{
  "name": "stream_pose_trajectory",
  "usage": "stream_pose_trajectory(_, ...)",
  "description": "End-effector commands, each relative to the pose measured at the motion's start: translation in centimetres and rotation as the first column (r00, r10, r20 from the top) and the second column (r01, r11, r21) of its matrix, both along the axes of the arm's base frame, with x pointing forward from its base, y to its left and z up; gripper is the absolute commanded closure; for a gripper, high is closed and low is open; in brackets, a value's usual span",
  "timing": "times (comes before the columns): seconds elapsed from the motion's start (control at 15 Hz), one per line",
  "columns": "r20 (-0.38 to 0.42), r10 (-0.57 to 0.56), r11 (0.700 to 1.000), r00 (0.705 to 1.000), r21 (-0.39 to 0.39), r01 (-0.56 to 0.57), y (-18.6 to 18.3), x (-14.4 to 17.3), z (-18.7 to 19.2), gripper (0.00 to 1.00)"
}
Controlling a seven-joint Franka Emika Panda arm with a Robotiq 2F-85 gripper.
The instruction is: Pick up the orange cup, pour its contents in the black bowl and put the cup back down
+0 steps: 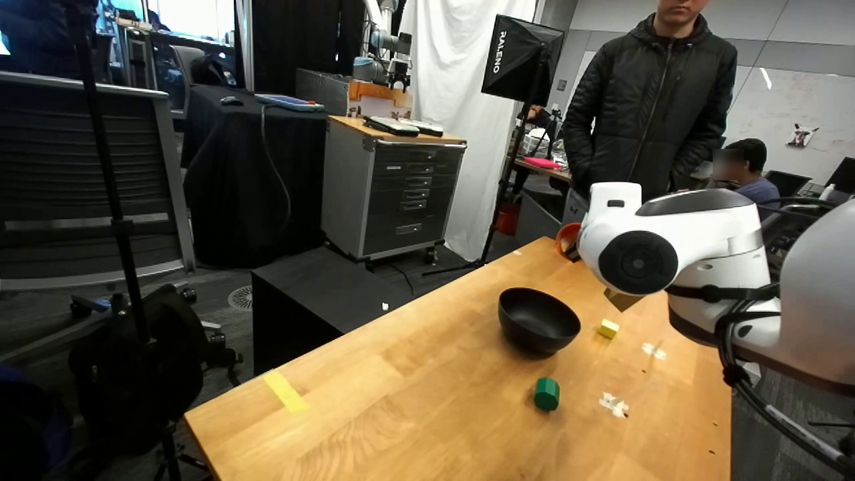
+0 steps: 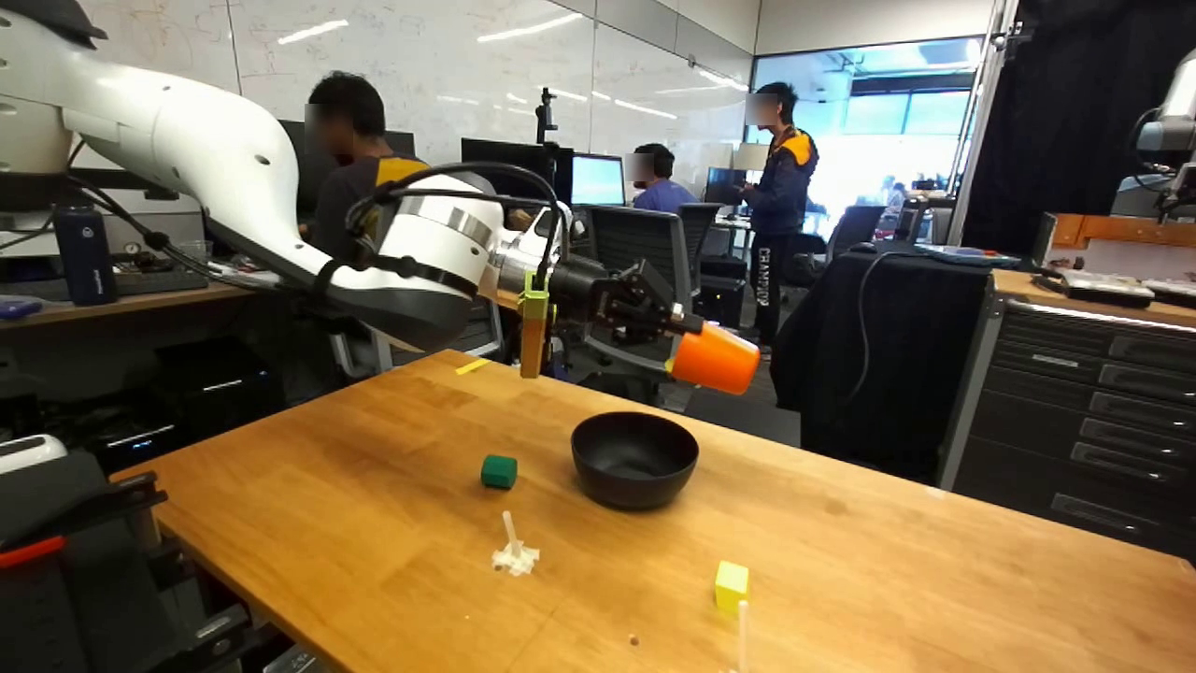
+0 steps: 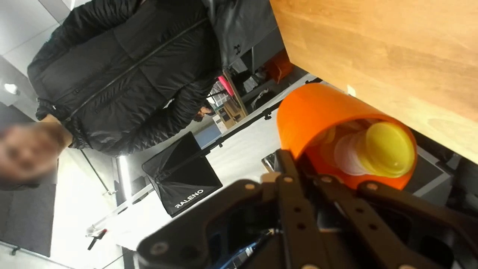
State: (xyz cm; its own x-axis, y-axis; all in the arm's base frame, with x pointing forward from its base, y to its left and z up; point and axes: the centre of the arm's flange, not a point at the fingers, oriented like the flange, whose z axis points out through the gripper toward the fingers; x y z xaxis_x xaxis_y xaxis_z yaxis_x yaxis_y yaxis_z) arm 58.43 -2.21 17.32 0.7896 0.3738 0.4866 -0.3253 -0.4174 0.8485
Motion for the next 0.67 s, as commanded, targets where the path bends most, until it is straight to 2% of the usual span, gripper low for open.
stream_pose_trajectory(0.0,-0.006,-0.009,0.999,1.0,-0.042,0.008,-0.6,-0.5,-3.3,0.99)
stream_pose_trajectory(0.6,-0.032,-0.016,0.997,0.999,-0.079,0.013,0.1,-1.3,-6.2,0.99)
